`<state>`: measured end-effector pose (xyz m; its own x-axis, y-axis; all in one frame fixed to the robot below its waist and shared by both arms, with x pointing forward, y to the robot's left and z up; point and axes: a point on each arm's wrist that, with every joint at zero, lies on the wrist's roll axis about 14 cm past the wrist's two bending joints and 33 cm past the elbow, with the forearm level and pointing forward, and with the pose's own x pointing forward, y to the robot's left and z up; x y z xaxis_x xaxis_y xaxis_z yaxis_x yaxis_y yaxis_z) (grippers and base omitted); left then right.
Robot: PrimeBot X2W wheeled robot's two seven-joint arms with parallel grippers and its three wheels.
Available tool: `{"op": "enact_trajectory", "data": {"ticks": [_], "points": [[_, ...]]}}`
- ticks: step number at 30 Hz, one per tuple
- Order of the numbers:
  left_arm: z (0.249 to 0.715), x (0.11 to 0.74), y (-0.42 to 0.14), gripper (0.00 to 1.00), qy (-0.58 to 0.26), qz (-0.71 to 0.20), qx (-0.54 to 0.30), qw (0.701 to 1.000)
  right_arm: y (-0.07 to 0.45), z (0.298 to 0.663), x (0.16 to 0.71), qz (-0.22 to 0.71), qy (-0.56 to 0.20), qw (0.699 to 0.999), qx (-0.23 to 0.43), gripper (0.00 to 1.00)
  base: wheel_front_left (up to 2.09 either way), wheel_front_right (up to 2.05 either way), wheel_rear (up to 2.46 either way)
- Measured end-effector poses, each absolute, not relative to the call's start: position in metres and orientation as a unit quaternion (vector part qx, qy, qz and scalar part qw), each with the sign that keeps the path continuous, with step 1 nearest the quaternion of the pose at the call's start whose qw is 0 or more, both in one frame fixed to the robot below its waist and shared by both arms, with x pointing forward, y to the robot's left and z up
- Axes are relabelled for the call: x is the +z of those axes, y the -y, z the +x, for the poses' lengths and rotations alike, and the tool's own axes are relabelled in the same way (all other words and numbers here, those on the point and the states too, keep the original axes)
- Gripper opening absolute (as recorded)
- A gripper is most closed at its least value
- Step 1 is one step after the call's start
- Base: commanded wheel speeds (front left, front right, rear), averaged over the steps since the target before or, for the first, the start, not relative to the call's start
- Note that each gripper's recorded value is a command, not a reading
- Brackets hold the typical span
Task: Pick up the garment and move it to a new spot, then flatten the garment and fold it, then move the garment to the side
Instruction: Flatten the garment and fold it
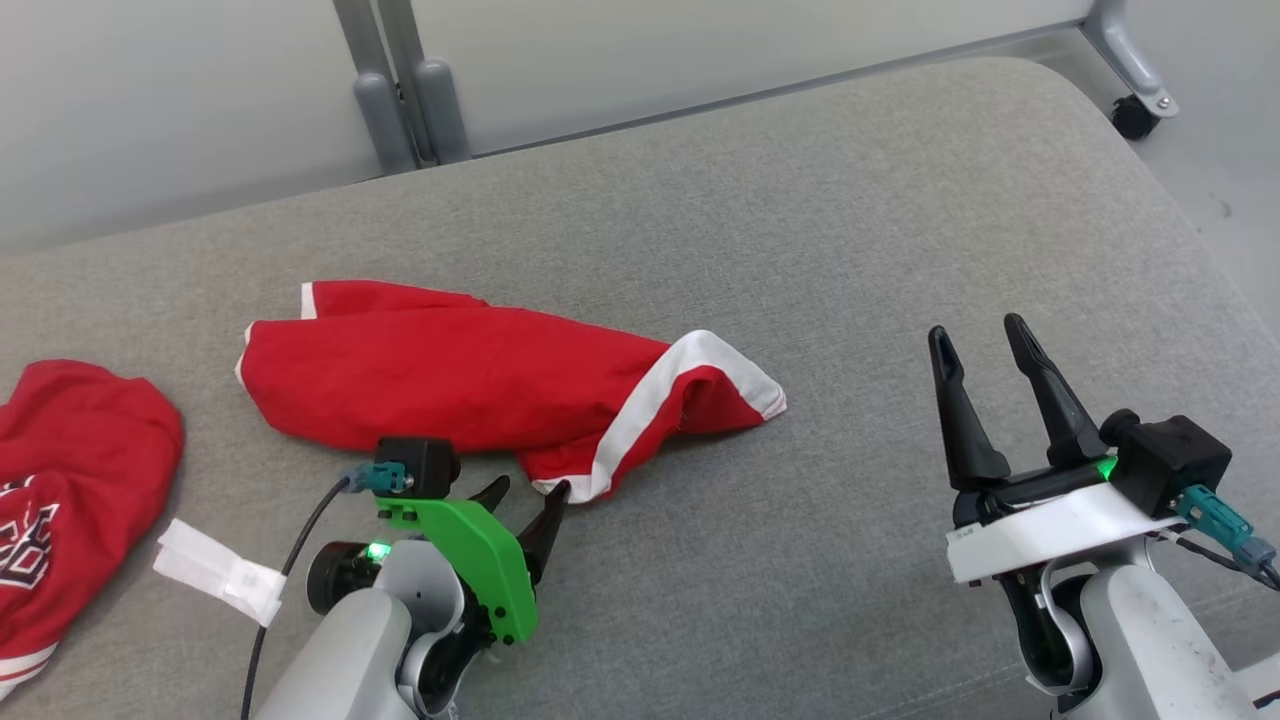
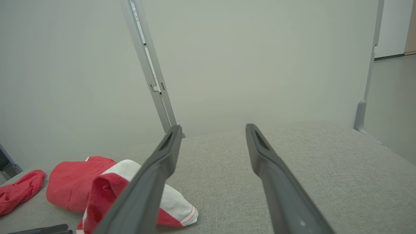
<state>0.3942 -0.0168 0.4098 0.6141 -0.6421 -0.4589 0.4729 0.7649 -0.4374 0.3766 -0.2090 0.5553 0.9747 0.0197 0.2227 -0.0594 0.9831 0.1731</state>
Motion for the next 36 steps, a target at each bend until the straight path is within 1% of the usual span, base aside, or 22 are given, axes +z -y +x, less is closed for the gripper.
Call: {"op": "enact_trajectory", "data": {"ticks": [8,9,10,11,16,23,28,35,36], "points": [[0.402,0.39,0.036,1.0,-0.34,-0.13,-0.331,0.871,0.223,0.374,0.545,0.088,0.097,0.991,-0.006,1.0,0.0,0.0,0.0],[0.403,0.388,0.036,0.8,-0.34,-0.129,-0.331,0.871,0.223,0.374,0.545,0.088,0.096,0.991,-0.006,1.0,0.0,0.0,0.0],[0.403,0.388,0.036,0.38,-0.339,-0.128,-0.33,0.872,0.223,0.374,0.545,0.088,0.096,0.991,-0.005,1.0,0.0,0.0,0.0],[0.404,0.388,0.036,0.0,-0.337,-0.13,-0.328,0.873,0.222,0.375,0.545,0.089,0.096,0.991,-0.005,1.0,0.0,0.0,0.0],[0.406,0.398,0.031,0.0,-0.313,-0.128,-0.327,0.882,0.216,0.379,0.547,0.091,0.099,0.991,0.007,1.0,0.0,0.0,0.0],[0.402,0.409,-0.005,0.0,-0.289,-0.12,-0.303,0.9,0.197,0.384,0.547,0.098,0.098,0.99,0.035,1.0,0.0,0.0,0.0],[0.392,0.411,-0.043,0.0,-0.287,-0.114,-0.257,0.916,0.186,0.39,0.55,0.099,0.103,0.988,0.055,1.0,0.0,0.0,0.0],[0.379,0.405,-0.104,0.0,-0.284,-0.122,-0.159,0.938,0.167,0.395,0.547,0.101,0.097,0.987,0.082,1.0,0.0,0.0,0.0],[0.376,0.403,-0.109,0.09,-0.284,-0.125,-0.15,0.939,0.165,0.396,0.547,0.101,0.096,0.987,0.086,1.0,0.0,0.0,0.0]]}}
